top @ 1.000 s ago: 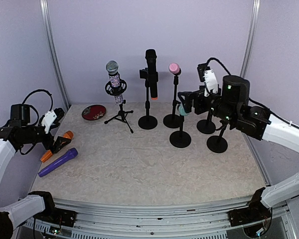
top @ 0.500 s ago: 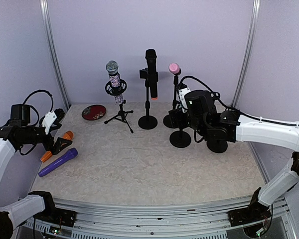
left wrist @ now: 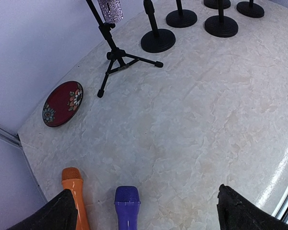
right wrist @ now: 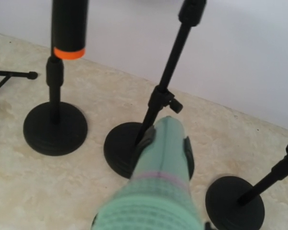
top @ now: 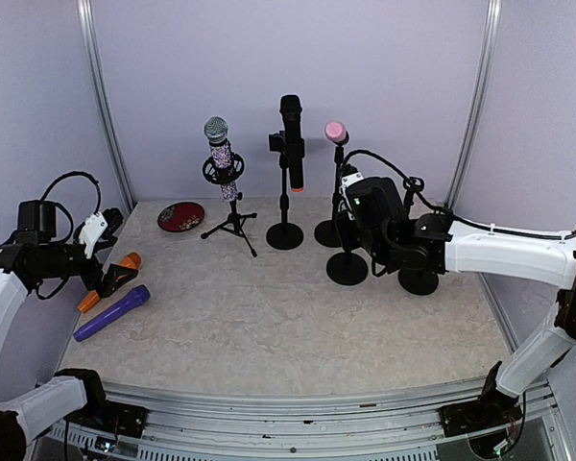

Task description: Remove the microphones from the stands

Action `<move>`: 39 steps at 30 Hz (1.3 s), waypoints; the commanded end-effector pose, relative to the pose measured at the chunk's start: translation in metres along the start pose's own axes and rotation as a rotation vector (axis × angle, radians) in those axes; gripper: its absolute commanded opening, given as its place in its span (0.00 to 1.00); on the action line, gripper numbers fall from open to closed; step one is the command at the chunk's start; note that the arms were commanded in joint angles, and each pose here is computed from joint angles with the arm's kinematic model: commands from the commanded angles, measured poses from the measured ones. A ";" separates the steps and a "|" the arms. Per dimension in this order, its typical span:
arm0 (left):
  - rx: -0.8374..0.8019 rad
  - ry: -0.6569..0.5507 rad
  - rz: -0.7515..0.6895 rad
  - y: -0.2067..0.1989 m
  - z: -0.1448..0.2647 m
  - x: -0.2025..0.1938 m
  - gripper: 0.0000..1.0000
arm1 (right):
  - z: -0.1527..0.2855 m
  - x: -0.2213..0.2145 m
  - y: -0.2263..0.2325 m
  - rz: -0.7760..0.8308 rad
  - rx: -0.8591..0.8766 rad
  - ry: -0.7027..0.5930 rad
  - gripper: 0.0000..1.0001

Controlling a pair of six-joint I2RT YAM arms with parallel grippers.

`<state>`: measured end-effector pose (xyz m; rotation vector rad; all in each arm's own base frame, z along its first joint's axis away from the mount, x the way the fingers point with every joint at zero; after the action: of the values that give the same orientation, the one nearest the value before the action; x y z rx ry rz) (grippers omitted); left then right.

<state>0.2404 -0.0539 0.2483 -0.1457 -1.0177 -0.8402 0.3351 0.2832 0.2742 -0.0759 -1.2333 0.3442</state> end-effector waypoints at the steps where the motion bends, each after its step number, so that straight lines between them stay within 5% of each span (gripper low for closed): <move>1: 0.006 0.009 0.006 0.004 0.000 0.001 0.99 | 0.012 0.023 0.020 -0.027 0.050 -0.062 0.08; 4: -0.006 0.015 0.030 0.004 -0.004 -0.001 0.99 | 0.020 0.031 0.031 -0.031 0.083 -0.091 0.00; 21: -0.018 -0.179 0.132 0.010 -0.006 0.045 0.99 | 0.071 0.091 0.127 -0.171 0.482 -0.372 0.00; 28: -0.171 -0.187 0.162 -0.029 -0.042 0.067 0.98 | 0.068 0.105 0.188 -0.140 0.526 -0.437 0.00; 39: -0.182 -0.135 0.279 -0.039 -0.093 0.055 0.74 | 0.093 0.131 0.229 -0.181 0.598 -0.532 0.00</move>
<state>0.2750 -0.1582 0.2321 -0.5271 -0.9809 -0.7456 0.2496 0.5217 0.2943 0.4971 -1.4208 0.6998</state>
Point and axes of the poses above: each gripper's point midway between its finger pads, its own z axis back along the fingers, its own y axis along the line the jaws close on, x = y × z, the point moved 2 cm from there along z, back along the fingers, and after that the axes turned 1 degree about z, right-handed, at the moved point
